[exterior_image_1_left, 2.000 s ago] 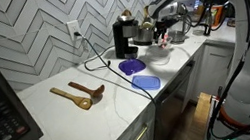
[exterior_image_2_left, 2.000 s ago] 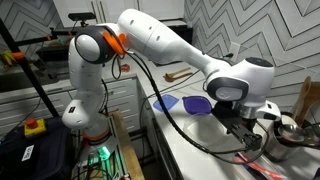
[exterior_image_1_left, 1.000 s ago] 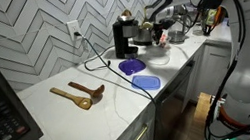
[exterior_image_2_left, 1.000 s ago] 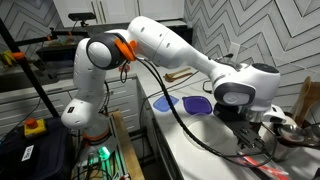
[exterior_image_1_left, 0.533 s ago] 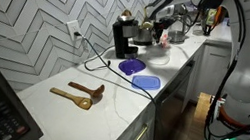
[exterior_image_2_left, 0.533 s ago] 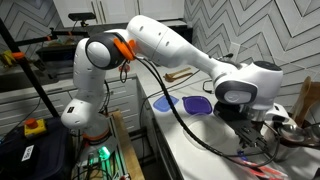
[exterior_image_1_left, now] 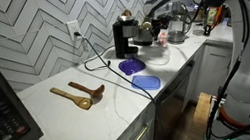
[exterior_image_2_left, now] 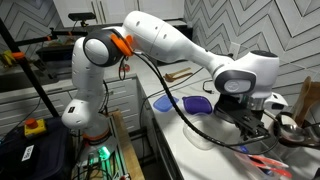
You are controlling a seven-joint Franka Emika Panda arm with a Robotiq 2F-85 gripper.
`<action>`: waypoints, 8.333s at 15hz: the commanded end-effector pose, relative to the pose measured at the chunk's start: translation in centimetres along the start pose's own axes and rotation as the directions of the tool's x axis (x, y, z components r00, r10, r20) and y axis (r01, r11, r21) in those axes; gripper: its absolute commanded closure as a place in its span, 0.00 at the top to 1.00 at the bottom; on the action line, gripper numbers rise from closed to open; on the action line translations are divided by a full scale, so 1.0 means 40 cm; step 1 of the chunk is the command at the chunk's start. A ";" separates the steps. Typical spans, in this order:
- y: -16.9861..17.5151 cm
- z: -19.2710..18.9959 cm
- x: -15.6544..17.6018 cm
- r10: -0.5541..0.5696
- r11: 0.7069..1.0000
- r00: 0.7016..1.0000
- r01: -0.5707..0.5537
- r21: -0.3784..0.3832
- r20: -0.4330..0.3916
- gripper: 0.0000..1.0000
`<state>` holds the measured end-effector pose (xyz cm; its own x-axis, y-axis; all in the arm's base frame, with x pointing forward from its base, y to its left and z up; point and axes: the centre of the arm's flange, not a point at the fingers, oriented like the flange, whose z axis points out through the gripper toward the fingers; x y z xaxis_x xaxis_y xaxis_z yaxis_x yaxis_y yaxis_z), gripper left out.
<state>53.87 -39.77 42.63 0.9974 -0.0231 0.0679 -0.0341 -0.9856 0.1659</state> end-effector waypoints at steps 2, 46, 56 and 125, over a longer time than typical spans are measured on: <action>-0.069 -0.067 -0.017 0.002 0.999 0.999 0.001 -0.045 0.053 0.03; -0.412 -0.162 -0.211 0.088 0.994 0.996 -0.087 -0.071 0.009 0.96; -0.328 -0.053 -0.233 0.436 0.900 0.899 -0.435 -0.024 0.046 0.72; -0.052 -0.173 -0.333 0.747 0.660 0.664 -0.748 0.070 0.047 0.04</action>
<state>42.93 -33.72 47.75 0.7258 -0.6702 0.1548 -0.6799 -0.7331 0.0137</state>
